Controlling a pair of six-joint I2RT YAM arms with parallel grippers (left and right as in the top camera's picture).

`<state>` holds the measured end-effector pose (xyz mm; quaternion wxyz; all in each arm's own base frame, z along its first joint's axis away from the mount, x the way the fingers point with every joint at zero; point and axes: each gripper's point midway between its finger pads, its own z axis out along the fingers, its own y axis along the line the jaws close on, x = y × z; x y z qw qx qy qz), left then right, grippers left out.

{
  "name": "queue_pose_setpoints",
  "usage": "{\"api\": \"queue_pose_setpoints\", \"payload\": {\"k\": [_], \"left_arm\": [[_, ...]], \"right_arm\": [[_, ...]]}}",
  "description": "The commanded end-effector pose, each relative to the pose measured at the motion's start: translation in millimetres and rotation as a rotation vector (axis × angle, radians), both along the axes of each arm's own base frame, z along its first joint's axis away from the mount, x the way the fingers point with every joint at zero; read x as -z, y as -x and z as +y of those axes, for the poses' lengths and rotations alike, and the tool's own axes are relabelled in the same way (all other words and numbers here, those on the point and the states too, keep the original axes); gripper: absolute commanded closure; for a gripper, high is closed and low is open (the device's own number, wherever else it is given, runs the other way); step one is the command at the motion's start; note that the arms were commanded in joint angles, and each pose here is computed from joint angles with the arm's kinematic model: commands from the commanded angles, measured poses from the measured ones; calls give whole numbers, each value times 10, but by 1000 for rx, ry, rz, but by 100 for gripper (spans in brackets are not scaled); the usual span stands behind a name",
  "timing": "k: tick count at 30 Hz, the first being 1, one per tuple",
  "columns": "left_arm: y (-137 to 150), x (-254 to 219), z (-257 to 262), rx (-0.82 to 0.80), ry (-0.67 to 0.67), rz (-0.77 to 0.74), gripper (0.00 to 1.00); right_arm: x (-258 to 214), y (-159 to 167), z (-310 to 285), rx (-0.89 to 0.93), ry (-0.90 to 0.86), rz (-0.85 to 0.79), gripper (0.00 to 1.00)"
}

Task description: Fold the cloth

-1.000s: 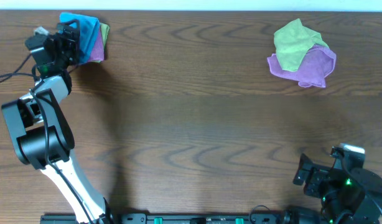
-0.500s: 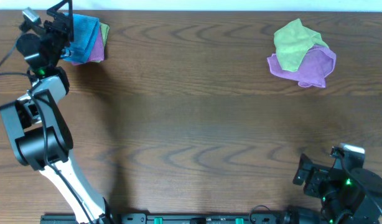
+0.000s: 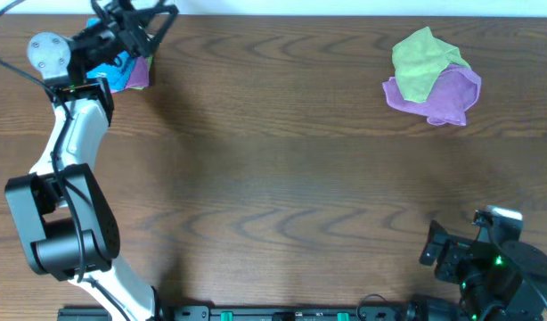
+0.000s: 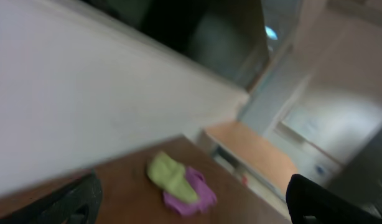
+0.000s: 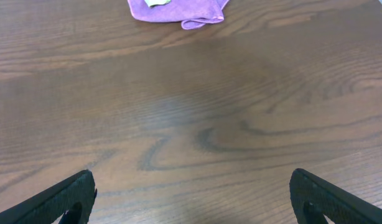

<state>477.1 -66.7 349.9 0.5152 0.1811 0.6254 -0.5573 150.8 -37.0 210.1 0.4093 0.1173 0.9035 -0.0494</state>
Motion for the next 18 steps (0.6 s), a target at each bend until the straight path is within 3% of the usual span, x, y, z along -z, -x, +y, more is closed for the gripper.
{"api": "queue_pose_setpoints", "payload": {"k": [1, 3, 9, 12, 16, 18], "left_arm": [[257, 157, -91, 163, -125, -29, 5], [296, 186, -35, 172, -161, -74, 4], [122, 35, 632, -70, -156, -176, 5], [87, -302, 939, -248, -130, -280, 4], [198, -1031, 1147, -531, -165, -548, 4], [204, -1303, 1293, -697, -140, -546, 4]], "right_arm": [[13, 7, -12, 17, -11, 3, 1], [13, 7, -12, 17, -11, 3, 1], [13, 7, -12, 17, -11, 3, 1], [13, 7, -12, 17, -11, 3, 1], [13, 7, -12, 17, -11, 3, 1], [13, 7, -13, 18, -11, 3, 1]]}}
